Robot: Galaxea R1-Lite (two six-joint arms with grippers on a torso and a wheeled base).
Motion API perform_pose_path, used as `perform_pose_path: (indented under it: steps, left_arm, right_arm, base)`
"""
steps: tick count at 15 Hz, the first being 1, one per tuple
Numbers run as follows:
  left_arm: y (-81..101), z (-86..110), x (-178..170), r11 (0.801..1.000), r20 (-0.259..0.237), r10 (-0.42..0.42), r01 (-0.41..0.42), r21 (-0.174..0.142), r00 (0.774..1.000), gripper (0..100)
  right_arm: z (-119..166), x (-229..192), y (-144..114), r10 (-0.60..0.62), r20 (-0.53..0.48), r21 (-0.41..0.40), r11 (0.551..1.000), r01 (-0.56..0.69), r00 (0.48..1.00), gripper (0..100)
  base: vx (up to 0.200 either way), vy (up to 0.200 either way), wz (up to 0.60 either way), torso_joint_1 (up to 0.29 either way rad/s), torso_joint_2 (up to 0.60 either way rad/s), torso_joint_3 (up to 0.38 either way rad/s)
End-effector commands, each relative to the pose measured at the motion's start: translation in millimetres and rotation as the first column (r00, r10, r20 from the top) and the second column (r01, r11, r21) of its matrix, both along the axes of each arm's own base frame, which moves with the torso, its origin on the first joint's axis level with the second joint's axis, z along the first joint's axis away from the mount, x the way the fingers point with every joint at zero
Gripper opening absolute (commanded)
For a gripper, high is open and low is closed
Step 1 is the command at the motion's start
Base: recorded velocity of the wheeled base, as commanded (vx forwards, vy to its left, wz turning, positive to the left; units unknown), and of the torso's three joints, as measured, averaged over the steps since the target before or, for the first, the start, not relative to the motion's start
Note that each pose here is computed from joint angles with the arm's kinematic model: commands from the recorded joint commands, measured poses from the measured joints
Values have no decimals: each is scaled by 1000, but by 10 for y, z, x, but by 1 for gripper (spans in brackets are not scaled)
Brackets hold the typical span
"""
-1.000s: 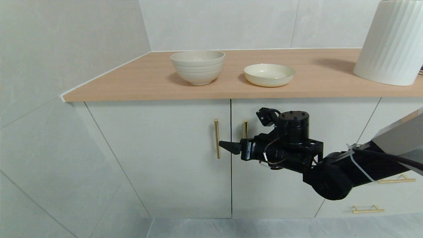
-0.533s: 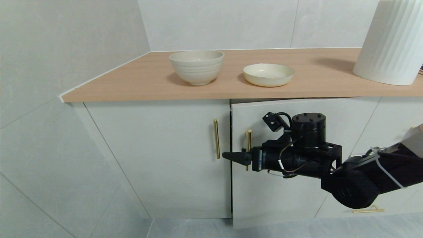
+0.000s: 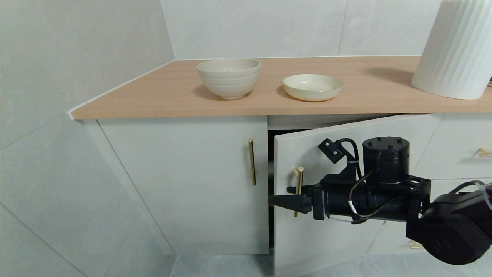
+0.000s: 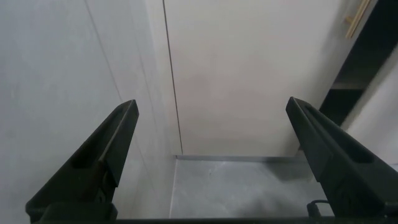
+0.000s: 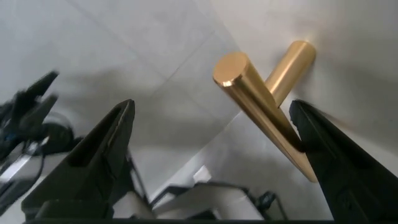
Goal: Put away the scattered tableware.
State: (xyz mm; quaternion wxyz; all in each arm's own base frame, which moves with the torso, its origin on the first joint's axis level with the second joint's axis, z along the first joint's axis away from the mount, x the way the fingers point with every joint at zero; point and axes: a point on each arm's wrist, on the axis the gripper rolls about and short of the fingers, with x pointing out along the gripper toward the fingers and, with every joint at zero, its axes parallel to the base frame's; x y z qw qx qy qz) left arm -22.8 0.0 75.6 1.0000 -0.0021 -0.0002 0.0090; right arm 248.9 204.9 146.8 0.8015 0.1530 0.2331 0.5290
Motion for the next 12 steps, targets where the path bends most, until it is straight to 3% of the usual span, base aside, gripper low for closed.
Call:
perform_pose_path:
  steps: [1,3,5,8,10,12]
  left_arm:
    - [0,-1,0,1000,0,2,-2,0,1000,100]
    - [0,-1,0,1000,-1,2,-2,13,1000,100]
    - [0,-1,0,1000,0,2,-2,0,1000,100]
    - [0,2,0,1000,3,2,-2,3,1000,100]
    - [-5,168,-52,1000,59,-24,24,3,998,100]
    - [-32,630,-77,970,46,-241,241,11,969,100]
  right_arm:
    - [76,-179,-74,29,7,11,1000,-29,1000,100]
    - [22,-287,-129,92,23,11,996,-93,995,100]
    - [-16,-359,-157,108,52,18,994,-109,993,100]
    - [-129,-536,-199,137,62,22,990,-139,989,100]
    - [-154,-606,-211,152,76,30,988,-154,985,100]
    - [-171,-638,-213,158,74,28,987,-160,985,100]
  base:
    - [0,0,0,0,0,0]
    - [0,0,0,0,0,0]
    - [0,0,0,0,0,0]
    - [0,0,0,0,0,0]
    - [0,0,0,0,0,0]
    - [0,0,0,0,0,0]
